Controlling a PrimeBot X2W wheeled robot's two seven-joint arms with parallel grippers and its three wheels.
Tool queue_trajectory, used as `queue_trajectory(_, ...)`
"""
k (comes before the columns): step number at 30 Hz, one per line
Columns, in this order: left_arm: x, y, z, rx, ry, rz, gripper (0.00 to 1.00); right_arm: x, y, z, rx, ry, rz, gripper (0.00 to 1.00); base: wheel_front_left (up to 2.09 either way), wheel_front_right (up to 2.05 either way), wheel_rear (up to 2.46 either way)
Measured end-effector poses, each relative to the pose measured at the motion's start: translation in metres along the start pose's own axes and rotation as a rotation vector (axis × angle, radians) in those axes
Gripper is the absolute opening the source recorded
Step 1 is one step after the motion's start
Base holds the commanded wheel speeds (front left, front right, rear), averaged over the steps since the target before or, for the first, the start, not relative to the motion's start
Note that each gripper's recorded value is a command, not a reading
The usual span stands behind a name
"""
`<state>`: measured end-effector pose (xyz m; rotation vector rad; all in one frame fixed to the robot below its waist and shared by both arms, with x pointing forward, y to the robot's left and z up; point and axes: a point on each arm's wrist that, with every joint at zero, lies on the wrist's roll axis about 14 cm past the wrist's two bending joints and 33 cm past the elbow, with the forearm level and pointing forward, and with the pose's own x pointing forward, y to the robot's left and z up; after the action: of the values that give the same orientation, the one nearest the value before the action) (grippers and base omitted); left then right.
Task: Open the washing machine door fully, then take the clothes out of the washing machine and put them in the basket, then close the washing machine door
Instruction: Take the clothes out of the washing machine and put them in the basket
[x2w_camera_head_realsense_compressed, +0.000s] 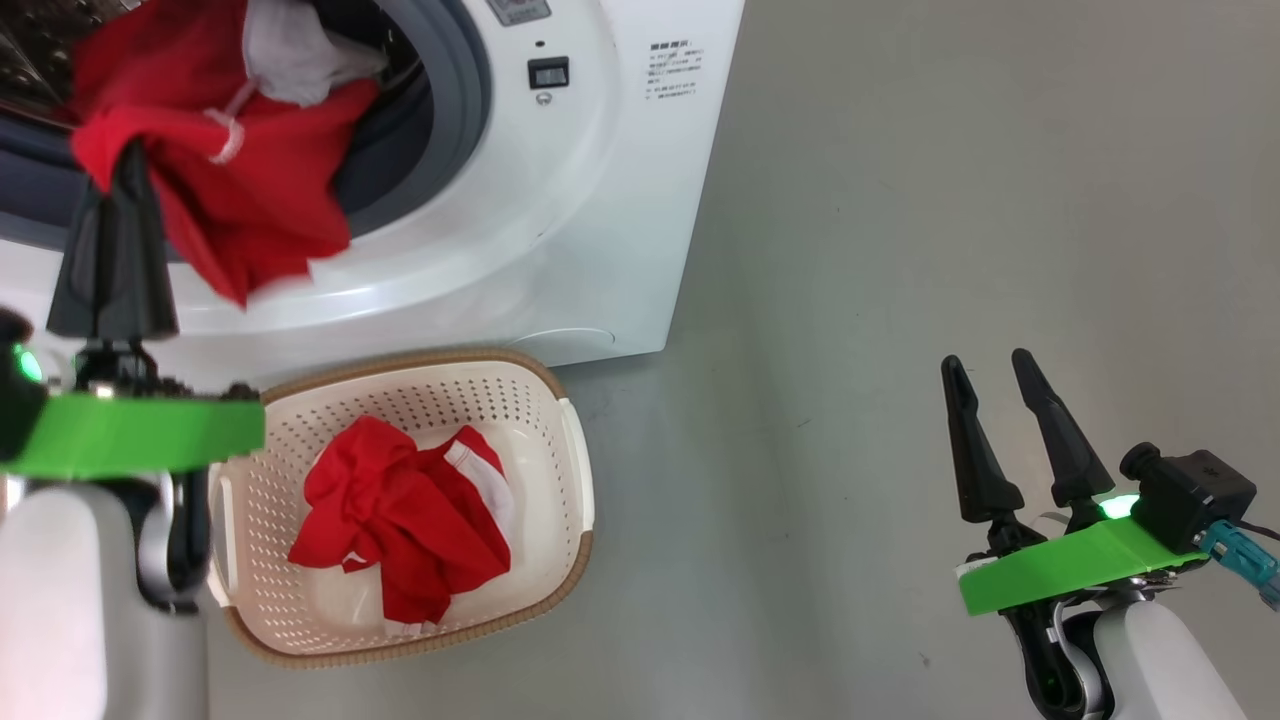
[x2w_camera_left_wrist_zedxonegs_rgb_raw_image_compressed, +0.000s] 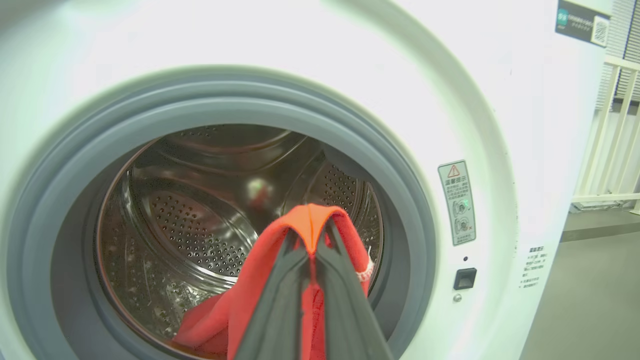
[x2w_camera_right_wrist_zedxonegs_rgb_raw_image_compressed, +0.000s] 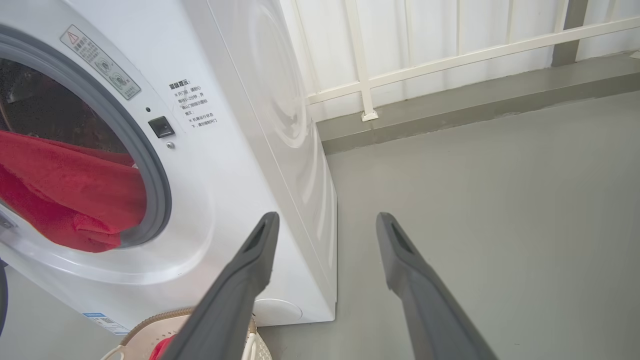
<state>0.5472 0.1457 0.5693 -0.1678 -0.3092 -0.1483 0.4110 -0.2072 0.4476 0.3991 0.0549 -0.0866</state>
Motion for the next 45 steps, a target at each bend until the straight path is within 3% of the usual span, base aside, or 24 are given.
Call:
queue_trajectory(17,-0.041,-0.001,0.033,-0.013,-0.111,0.029,0.0,0.002,-0.002,-0.015,-0.005,0.038,-0.004,1.0,0.0,0.0,0.0)
queue_trajectory(31,-0.087,0.007,-0.114,-0.082,0.327,0.083,0.0,0.017,-0.006,-0.026,-0.013,0.059,-0.01,1.0,0.0,0.0,0.0)
queue_trajectory(45,-0.111,0.023,-0.252,-0.036,0.726,0.078,0.0,0.044,-0.017,-0.051,-0.006,0.098,-0.029,1.0,0.0,0.0,0.0)
